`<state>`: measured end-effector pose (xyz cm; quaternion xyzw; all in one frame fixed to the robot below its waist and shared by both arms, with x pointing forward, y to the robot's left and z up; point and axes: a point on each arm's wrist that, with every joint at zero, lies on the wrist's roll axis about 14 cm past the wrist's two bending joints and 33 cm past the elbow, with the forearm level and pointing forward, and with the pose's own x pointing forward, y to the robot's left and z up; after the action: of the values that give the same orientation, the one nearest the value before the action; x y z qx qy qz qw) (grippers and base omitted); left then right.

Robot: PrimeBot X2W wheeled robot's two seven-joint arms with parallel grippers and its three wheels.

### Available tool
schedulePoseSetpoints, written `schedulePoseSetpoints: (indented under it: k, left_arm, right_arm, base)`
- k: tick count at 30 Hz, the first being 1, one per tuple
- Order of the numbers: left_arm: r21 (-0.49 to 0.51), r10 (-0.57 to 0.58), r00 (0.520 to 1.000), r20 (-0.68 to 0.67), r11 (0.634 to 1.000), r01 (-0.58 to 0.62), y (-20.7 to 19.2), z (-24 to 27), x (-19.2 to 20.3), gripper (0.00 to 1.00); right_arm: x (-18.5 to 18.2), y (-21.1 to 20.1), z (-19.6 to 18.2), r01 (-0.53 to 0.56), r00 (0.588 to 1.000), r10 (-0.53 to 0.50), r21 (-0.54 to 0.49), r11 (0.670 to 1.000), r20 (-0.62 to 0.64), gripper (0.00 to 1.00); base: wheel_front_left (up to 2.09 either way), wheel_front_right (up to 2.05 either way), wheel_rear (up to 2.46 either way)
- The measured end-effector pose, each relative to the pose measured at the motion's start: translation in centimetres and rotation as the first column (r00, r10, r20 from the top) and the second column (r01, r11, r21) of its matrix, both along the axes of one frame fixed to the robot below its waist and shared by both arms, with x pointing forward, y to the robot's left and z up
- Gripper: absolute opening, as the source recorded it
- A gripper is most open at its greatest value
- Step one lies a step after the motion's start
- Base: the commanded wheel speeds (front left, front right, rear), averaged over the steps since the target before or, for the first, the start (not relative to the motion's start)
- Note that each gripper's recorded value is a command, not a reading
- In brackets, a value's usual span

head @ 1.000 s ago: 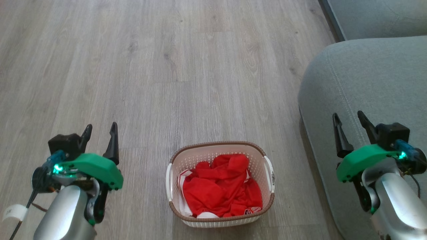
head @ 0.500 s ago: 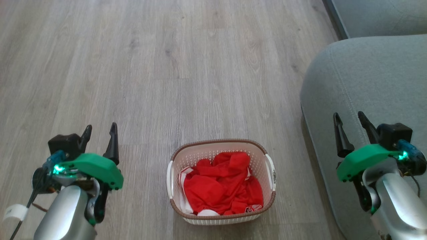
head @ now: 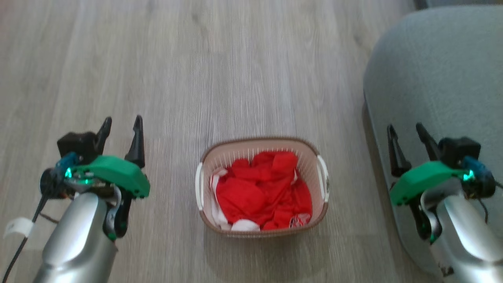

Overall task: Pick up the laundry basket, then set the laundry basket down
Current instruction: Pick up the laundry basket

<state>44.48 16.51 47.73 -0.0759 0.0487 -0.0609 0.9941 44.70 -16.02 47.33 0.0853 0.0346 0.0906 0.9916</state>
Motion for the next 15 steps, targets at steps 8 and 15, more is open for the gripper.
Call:
schedulePoseSetpoints:
  k: [8, 15]
  left_arm:
    - [-0.017, -0.020, 0.997, -0.072, 1.000, 0.019, -0.8, -3.7, 3.7, 1.00]
    - [-0.036, -0.048, 0.983, -0.175, 0.998, 0.042, -1.8, -8.8, 6.1, 1.00]
  right_arm:
    - [3.7, 0.7, -3.2, -0.003, 0.998, 0.003, -0.002, 1.000, -0.058, 1.00]
    - [6.2, 1.1, -7.6, -0.011, 0.990, 0.010, -0.012, 1.000, -0.143, 1.00]
  base:
    - [0.00, 0.00, 0.00]
    - [0.00, 0.00, 0.00]
